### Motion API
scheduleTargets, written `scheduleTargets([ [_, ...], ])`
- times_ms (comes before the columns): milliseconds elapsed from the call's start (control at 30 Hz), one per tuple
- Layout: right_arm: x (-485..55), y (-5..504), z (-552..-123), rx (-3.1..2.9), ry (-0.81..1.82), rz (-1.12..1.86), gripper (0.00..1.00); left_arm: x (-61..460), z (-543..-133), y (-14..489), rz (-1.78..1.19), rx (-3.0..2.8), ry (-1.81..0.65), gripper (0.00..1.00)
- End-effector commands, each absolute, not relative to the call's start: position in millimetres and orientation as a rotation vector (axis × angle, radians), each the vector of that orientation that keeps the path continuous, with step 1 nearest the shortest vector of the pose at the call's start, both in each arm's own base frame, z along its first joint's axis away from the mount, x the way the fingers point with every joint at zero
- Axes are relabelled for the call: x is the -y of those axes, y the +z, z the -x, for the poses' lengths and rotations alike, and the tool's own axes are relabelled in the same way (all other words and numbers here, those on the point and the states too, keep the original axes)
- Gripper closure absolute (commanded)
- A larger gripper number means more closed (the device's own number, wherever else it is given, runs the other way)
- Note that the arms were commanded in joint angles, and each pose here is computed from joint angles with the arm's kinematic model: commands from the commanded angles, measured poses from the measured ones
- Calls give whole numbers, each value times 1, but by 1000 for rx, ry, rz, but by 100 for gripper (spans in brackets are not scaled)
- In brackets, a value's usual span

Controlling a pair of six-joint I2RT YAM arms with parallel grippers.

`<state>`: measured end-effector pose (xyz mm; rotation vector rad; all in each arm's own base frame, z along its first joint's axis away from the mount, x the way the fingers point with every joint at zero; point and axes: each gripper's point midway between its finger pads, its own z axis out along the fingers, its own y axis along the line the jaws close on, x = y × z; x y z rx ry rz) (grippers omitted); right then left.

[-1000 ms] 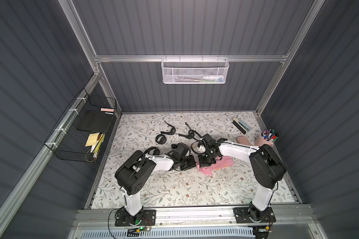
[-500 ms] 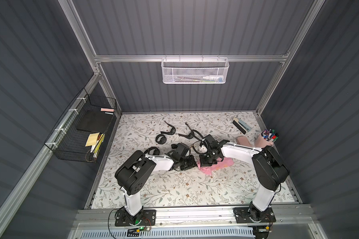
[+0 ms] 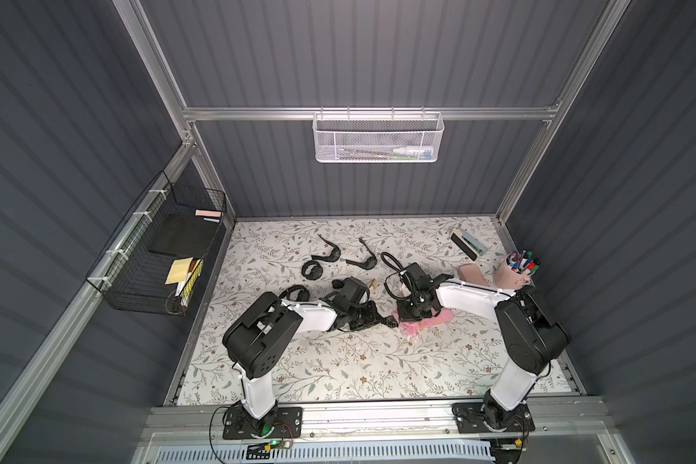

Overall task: Wipe the watch dial
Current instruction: Wipe the dirt from the watch dial.

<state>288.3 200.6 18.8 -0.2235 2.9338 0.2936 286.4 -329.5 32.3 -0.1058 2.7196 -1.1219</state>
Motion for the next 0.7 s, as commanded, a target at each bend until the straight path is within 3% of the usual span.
scheduleTargets([
  [0,-167,21,-272,-2992,97,214,100,333,-287,44,58,-2689,-1126,86],
  [233,-224,58,-271,-2892,476,432,100,334,-288,43,53,-2691,-1126,86],
  [433,-244,24,-249,-2995,456,631,100,335,-288,43,48,-2693,-1127,86],
  [667,-221,-1,-253,-3066,273,523,100,335,-288,43,42,-2696,-1124,85],
])
